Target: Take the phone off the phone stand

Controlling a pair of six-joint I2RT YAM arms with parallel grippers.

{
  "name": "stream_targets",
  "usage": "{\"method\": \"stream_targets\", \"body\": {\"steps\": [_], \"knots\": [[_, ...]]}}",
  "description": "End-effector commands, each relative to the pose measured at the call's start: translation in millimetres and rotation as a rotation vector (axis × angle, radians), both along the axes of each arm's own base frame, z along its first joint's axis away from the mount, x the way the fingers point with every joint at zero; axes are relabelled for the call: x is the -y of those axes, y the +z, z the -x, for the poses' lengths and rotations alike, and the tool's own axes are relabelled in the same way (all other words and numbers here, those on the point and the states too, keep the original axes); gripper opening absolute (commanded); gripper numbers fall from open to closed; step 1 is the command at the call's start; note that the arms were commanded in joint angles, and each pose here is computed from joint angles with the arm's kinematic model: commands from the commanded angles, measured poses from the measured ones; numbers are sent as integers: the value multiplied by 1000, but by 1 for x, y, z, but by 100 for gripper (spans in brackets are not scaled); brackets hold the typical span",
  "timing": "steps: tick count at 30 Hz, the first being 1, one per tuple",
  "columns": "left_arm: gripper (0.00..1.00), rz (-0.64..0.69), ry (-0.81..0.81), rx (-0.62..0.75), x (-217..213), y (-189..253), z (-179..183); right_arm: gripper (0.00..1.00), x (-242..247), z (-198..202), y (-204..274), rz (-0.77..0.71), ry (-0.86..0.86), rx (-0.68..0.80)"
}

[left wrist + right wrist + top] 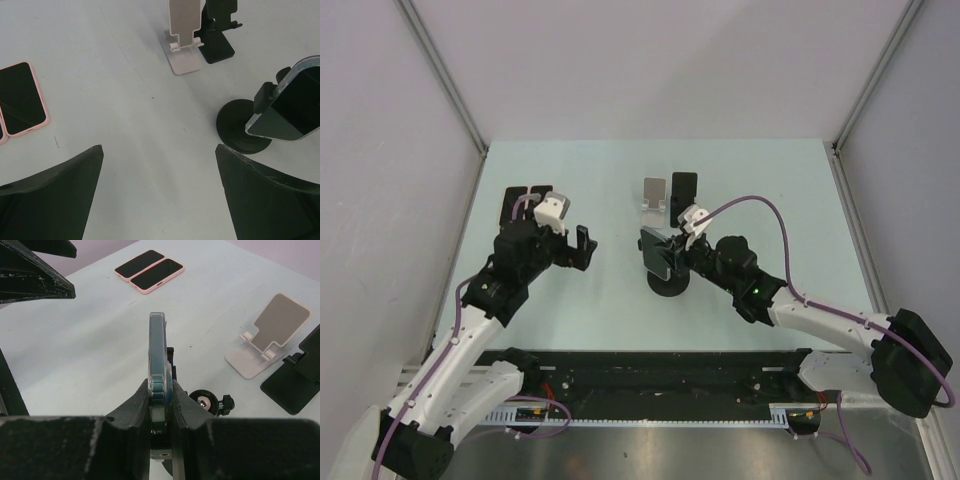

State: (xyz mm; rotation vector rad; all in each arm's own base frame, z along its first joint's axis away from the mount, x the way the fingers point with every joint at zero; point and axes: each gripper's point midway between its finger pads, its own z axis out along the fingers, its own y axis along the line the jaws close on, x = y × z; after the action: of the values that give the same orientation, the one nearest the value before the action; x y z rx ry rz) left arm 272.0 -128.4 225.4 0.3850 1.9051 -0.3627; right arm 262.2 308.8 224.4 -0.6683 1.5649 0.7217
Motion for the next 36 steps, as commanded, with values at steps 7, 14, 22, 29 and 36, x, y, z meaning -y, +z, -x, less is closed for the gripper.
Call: {"method": "stream_targets", "body": {"steps": [7, 14, 22, 29, 36], "knots": [[100, -16, -59, 33, 11, 2, 0, 5, -9, 11, 38, -131, -21, 114], [100, -25, -49, 32, 10, 0, -2, 24, -4, 17, 34, -107, -42, 106], [100, -30, -46, 24, 10, -3, -3, 68, 5, 19, 48, -130, -62, 127], [100, -30, -45, 17, 10, -5, -4, 99, 29, 17, 72, -173, -130, 156], [100, -28, -43, 18, 10, -4, -4, 100, 81, -1, 88, -186, -270, 156]]}}
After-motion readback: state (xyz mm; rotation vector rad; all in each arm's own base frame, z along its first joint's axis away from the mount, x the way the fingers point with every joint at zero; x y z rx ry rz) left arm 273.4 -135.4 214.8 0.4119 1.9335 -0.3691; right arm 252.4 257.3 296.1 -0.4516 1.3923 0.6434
